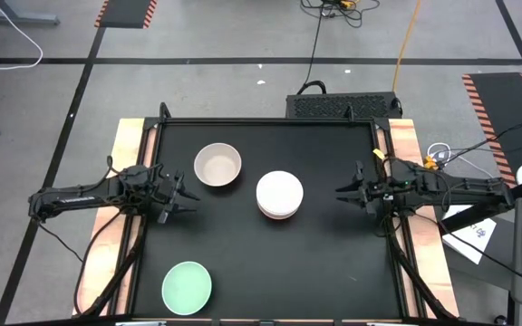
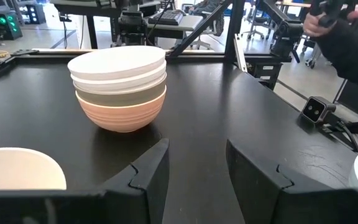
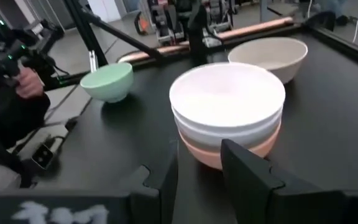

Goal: Nest bowls inside each other
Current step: Stack the gray bowl on top of the white bowl

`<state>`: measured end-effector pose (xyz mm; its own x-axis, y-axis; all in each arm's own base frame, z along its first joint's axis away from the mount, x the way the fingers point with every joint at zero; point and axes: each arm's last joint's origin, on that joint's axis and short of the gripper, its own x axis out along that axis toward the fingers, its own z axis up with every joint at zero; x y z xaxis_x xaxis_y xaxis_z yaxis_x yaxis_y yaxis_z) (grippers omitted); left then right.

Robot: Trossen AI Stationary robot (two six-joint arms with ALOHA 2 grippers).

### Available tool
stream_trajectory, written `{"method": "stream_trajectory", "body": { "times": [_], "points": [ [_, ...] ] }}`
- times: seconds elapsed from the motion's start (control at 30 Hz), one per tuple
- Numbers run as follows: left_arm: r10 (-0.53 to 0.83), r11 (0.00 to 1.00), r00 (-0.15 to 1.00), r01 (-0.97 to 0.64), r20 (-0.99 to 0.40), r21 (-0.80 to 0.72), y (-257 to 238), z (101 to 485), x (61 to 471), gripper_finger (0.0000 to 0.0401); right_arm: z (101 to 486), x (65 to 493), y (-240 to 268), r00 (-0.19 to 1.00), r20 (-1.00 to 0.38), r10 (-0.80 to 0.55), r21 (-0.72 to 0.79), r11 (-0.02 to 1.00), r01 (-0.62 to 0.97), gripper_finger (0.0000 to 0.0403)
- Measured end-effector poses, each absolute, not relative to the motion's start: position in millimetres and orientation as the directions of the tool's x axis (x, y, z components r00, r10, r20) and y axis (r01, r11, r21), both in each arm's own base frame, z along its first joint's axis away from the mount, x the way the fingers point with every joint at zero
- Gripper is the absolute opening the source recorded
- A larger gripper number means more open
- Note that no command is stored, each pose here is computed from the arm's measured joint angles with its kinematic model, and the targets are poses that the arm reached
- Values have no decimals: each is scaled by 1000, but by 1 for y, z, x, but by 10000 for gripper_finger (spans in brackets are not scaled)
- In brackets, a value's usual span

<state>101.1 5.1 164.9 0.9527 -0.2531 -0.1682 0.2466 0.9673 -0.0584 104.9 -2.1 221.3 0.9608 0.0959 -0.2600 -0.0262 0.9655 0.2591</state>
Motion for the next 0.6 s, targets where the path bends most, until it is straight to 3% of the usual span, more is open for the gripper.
{"method": "stream_trajectory", "body": {
  "times": [0.6],
  "points": [
    [-253,967,953,247,-165,-57,5,165,101,159,171,105,-2,980,-175,95,270,962,-45,114]
  ]
}}
